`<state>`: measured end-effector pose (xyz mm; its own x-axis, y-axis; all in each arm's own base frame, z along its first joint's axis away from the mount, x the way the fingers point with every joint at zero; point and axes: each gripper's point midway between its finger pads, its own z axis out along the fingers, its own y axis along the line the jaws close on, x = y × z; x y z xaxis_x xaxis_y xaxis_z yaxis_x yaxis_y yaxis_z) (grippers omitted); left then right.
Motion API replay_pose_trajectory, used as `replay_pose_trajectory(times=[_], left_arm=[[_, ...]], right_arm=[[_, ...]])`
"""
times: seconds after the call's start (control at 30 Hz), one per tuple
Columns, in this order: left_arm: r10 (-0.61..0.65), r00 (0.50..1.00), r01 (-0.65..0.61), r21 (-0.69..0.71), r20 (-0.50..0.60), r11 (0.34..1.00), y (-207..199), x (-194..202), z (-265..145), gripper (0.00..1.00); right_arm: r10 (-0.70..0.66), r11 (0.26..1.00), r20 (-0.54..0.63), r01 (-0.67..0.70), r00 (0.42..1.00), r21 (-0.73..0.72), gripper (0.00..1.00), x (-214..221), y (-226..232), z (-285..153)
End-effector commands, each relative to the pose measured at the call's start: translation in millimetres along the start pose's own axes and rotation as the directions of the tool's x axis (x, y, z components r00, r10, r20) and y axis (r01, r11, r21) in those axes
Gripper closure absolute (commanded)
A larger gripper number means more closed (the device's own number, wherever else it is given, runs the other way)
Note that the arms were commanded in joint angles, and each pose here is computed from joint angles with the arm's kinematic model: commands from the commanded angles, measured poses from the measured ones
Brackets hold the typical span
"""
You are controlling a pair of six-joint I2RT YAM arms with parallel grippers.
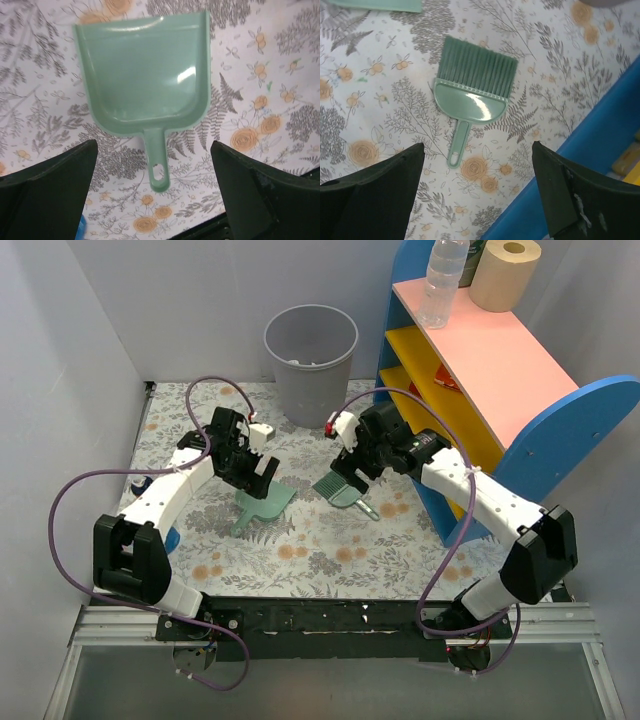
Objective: Sweep away the paper scraps from the table
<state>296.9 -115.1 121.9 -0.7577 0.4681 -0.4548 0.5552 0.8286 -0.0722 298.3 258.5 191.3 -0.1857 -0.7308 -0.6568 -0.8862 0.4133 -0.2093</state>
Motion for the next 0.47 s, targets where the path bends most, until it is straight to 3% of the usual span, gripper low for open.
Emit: replay_pose_trajectory(times=[0.0, 0.07, 0.2, 0.43], left_arm=[[0.011, 0.984, 0.010, -0.116, 0.178, 0.993, 20, -53, -21, 0.02], [0.015, 0.971, 0.038, -0.214, 0.239, 0.976, 39, -73, -31, 0.02], [-0.002, 0.929, 0.108, -0.268, 0.370, 0.957, 53, -113, -60, 0.02], [-0.027, 0.847, 0.194, -0.262, 0.531, 0.945, 58, -166, -108, 0.02]], right_arm=[[0.253, 0.939, 0.133, -0.277, 0.958, 0.202, 0.06, -35, -39, -20], [0.274, 0.905, 0.168, -0.313, 0.947, 0.287, 0.06, -48, -60, -32], [0.261, 0.852, 0.256, -0.347, 0.931, 0.393, 0.06, -76, -91, -50], [0.244, 0.824, 0.369, -0.392, 0.897, 0.409, 0.07, -122, -112, -77]])
